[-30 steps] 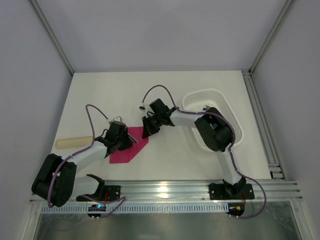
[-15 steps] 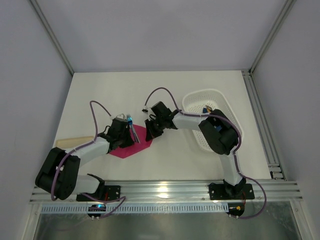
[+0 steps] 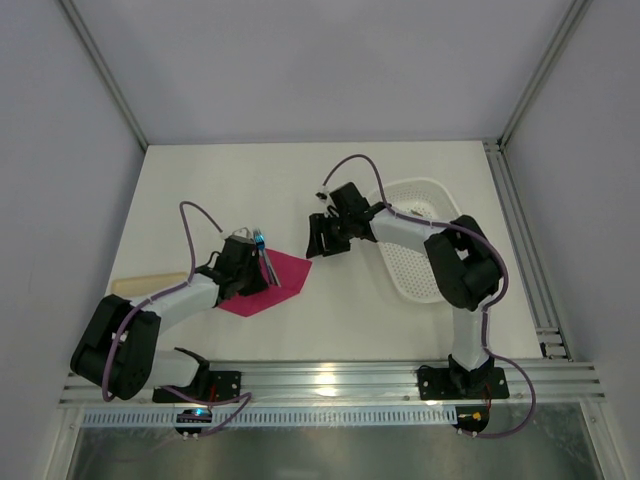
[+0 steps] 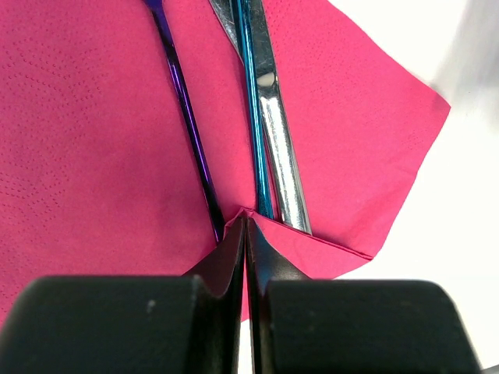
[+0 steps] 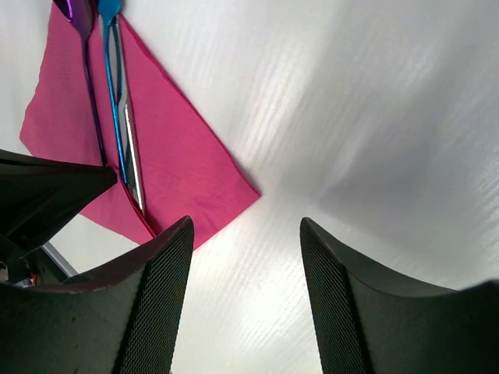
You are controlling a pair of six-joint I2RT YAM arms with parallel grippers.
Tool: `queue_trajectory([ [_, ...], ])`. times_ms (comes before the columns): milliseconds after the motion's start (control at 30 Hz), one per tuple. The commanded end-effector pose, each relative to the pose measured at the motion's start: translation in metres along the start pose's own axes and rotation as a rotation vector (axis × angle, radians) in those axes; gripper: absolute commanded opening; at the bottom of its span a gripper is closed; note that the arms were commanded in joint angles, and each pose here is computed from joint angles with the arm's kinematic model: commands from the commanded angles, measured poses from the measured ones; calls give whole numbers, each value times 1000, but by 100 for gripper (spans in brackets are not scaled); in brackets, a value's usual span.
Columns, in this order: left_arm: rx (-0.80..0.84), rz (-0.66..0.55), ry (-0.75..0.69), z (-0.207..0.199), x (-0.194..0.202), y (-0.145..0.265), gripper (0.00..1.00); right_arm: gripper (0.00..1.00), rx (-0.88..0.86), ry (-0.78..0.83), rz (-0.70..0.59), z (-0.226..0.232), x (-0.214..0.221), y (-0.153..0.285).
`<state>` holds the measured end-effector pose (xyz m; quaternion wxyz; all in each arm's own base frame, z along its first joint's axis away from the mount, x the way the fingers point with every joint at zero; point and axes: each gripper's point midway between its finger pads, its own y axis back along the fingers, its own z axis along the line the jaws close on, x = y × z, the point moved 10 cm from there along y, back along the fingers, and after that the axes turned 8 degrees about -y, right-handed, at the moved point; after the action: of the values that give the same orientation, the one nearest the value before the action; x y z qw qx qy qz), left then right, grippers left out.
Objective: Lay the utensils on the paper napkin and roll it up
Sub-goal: Roll the napkin at the center of the board.
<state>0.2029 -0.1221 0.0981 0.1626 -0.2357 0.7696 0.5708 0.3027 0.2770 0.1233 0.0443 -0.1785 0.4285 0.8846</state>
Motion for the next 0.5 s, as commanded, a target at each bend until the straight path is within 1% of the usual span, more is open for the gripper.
queue_trajectory([
  [0, 17, -9, -15, -3, -5, -1, 0, 61, -35, -38, -4, 6, 3, 7],
  [267, 19, -12, -10, -3, -5, 0, 0, 63, -70, -65, 27, -2, 5, -16],
  [467, 22, -17, -7, -4, -5, 0, 0, 61, -104, -156, 59, -2, 13, -24],
])
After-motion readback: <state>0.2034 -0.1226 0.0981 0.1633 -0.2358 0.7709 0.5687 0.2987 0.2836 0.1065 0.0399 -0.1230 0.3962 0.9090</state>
